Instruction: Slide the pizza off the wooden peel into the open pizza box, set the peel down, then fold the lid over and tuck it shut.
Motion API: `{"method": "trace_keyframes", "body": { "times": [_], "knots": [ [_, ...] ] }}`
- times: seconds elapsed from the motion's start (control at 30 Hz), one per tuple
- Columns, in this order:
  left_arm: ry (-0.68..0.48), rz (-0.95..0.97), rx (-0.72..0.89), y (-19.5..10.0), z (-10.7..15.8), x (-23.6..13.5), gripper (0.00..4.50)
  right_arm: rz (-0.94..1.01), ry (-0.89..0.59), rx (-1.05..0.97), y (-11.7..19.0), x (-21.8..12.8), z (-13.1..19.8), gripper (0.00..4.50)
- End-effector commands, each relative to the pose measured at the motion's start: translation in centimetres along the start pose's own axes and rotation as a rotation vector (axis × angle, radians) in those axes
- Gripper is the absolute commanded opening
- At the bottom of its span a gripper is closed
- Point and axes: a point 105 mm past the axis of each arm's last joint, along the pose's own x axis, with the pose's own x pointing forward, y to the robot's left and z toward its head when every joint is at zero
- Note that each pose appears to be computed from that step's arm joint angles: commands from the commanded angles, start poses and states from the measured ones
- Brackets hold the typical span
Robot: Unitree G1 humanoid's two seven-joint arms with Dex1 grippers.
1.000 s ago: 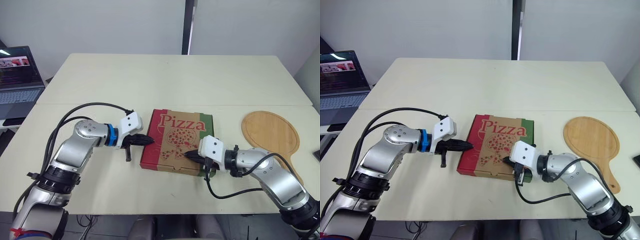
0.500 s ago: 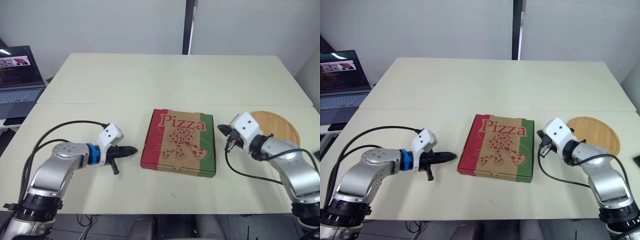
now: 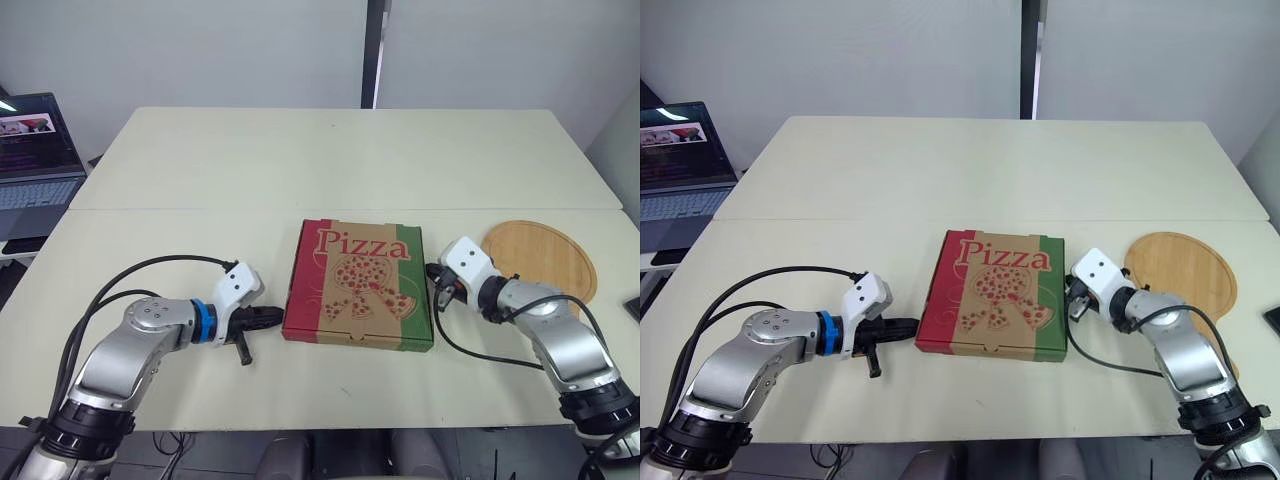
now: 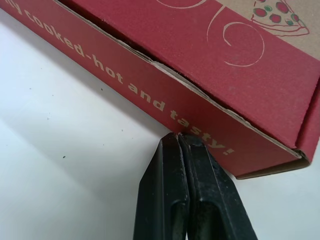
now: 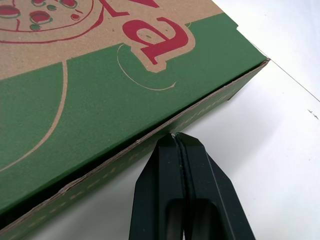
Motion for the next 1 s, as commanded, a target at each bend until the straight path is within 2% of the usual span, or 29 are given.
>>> {"method": "trace_keyframes", "body": {
  "times": [0.03,0.17,0.33,0.47,0.7,0.83,1.0],
  "knots": [
    [-0.044,-0.035,0.035,-1.0,1.5,0.2,0.00,-0.011,-0.051,-0.045,-0.4,-0.3,1.4,0.05],
    [-0.036,-0.013,0.041,-0.6,1.6,-0.6,0.00,-0.054,-0.062,-0.045,-1.3,-1.2,1.5,0.05],
    [-0.025,0.187,0.028,2.7,0.7,-4.8,0.00,-0.153,-0.113,0.013,-3.4,-5.8,1.5,0.05],
    [-0.067,0.360,-0.026,4.4,-1.4,-8.3,0.00,-0.302,-0.050,-0.005,-6.5,-10.2,-1.2,0.05],
    [-0.147,0.823,-0.139,6.9,-5.9,-13.1,0.00,-0.572,0.083,0.041,-11.4,-16.9,-7.2,0.05],
    [-0.142,0.925,-0.163,7.4,-7.7,-13.8,0.00,-0.699,0.161,0.089,-12.9,-19.2,-10.8,0.05],
    [-0.151,0.967,-0.204,7.6,-8.7,-13.8,0.00,-0.761,0.206,0.119,-14.1,-20.3,-12.8,0.05]
  ]
}}
